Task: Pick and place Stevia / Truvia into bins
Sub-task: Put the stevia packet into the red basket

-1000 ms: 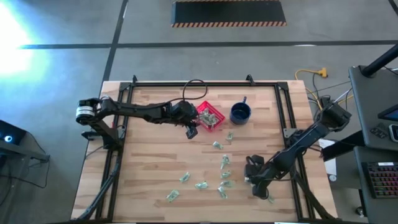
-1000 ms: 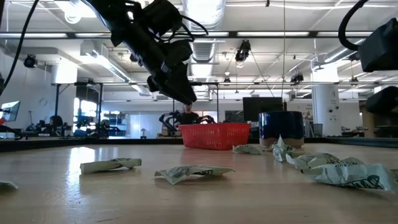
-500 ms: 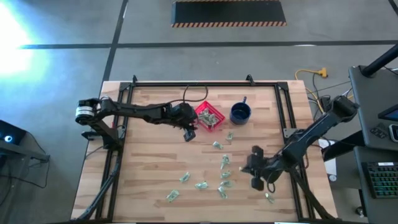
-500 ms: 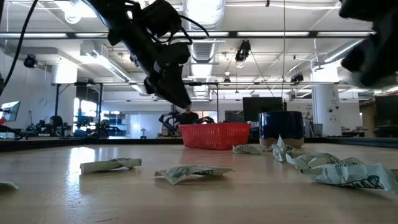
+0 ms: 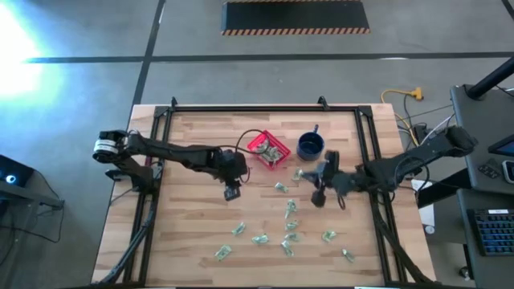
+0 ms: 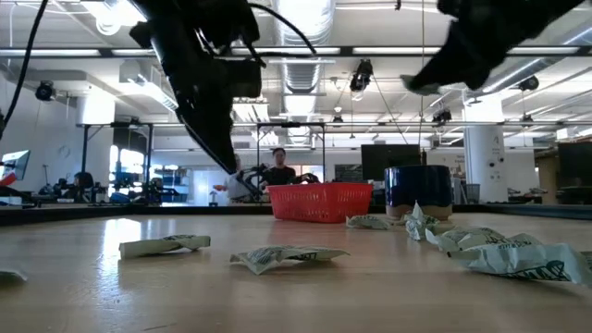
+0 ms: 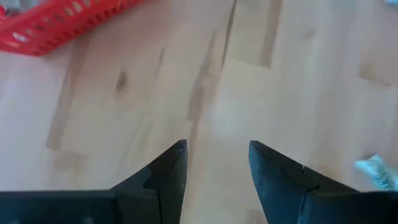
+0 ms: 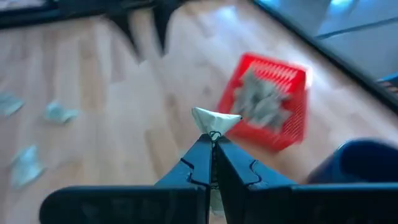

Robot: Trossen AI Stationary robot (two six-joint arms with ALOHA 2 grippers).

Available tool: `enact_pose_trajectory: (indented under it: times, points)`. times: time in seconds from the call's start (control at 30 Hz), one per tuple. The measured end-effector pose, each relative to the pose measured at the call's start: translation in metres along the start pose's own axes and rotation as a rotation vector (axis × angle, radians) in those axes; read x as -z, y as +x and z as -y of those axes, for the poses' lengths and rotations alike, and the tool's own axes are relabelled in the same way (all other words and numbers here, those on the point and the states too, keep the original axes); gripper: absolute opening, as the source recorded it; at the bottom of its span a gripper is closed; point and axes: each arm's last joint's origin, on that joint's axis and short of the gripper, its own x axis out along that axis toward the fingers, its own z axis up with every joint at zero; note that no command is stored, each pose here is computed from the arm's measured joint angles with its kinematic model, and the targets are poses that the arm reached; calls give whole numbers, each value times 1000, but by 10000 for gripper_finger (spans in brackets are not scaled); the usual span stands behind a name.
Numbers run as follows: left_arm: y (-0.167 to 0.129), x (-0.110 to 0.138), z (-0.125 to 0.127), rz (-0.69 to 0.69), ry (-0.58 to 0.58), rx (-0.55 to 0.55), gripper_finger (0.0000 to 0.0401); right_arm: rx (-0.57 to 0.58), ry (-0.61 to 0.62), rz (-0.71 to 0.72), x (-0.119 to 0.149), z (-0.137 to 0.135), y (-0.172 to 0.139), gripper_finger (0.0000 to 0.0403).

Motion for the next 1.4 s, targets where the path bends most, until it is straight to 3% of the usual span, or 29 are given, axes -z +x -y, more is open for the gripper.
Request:
enact_pose_trajectory:
  times: [0.33, 0.63, 1.07, 1.4]
  points:
    - [-44, 0, 19, 194, -35, -76, 155, -42, 42, 119, -34, 41, 43, 9]
    - [-91, 12, 26, 366, -72, -52, 155, -89, 91, 124, -34, 57, 80, 9]
    - [-83, 38, 25, 374, -204, -2, 155, -109, 316, 91, -22, 86, 126, 9]
    - [-83, 38, 26, 390, -203, -2, 155, -94, 292, 4, -46, 92, 150, 9]
